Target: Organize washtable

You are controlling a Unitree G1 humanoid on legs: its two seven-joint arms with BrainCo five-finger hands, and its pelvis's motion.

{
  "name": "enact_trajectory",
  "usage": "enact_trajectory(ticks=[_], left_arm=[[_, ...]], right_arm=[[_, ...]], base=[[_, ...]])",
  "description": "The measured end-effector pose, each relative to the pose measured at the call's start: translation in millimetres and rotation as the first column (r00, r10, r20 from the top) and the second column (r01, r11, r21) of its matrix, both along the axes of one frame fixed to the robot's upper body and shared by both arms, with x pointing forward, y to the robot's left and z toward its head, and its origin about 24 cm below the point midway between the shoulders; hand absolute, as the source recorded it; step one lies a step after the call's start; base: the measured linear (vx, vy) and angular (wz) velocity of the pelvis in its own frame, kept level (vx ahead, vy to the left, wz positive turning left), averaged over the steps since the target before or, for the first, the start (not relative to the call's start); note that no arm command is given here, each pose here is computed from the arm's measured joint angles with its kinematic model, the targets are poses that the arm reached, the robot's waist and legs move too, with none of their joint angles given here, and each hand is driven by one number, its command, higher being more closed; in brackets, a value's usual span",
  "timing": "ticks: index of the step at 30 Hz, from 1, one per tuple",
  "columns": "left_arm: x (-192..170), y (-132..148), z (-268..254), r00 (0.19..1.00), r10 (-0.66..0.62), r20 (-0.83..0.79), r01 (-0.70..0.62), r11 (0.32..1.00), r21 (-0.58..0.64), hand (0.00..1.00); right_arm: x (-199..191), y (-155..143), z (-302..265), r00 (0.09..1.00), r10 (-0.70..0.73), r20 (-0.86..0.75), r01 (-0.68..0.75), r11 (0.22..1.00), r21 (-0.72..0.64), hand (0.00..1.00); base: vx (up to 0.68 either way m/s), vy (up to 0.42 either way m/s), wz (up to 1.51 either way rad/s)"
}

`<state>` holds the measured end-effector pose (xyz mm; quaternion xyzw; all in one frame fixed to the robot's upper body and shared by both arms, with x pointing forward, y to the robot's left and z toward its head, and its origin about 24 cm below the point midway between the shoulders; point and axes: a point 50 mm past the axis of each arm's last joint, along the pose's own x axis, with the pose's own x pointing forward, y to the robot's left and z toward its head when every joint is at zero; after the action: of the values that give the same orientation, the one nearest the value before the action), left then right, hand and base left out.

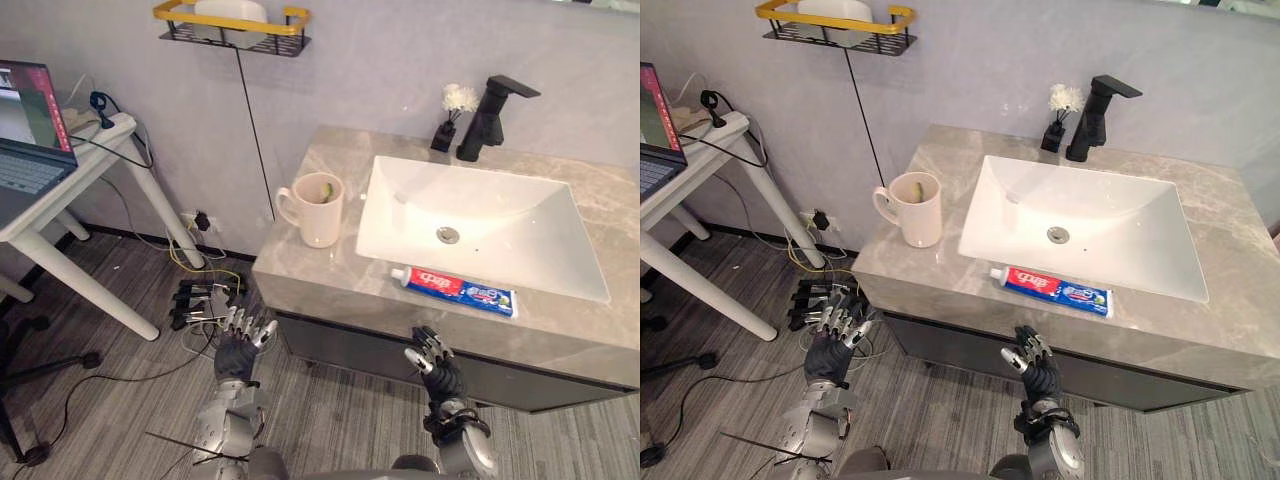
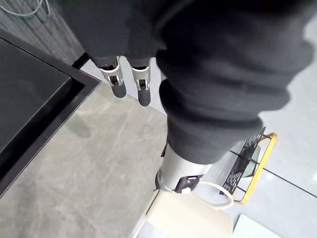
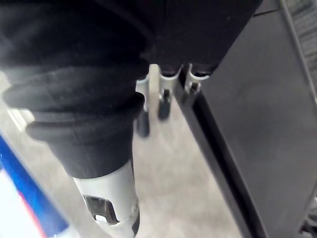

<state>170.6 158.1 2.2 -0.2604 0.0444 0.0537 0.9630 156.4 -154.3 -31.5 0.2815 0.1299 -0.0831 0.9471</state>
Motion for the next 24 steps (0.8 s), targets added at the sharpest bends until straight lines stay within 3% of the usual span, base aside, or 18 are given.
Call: enact_trajectory(ticks=[9,16,23,24], left_arm=[[-7.6,4.5,-5.1,0.999,0.027,-0.024,-0.027,0.999,0.024,0.0],[-9.7,1.3,-13.1,0.997,0.051,-0.056,-0.053,0.998,-0.025,0.0],[-21.5,-1.5,-22.1,0.993,0.047,-0.112,-0.055,0.996,-0.068,0.0],[-31.1,-6.3,-35.6,0.983,0.03,-0.18,-0.048,0.994,-0.095,0.0]], right_arm=[[-2.7,12.9,-6.1,0.998,0.057,-0.023,-0.057,0.998,0.005,0.0],[20.5,15.7,-5.6,0.989,0.145,0.006,-0.145,0.989,-0.034,0.0],[14.5,10.9,-9.7,0.993,0.115,-0.029,-0.116,0.992,-0.054,0.0],[-0.7,16.4,-9.8,0.995,0.089,-0.05,-0.09,0.996,-0.012,0.0]], base=[[-0.11,0.245,-0.66],[-0.01,-0.037,-0.2],[0.11,-0.033,0.05],[0.0,0.0,0.0]])
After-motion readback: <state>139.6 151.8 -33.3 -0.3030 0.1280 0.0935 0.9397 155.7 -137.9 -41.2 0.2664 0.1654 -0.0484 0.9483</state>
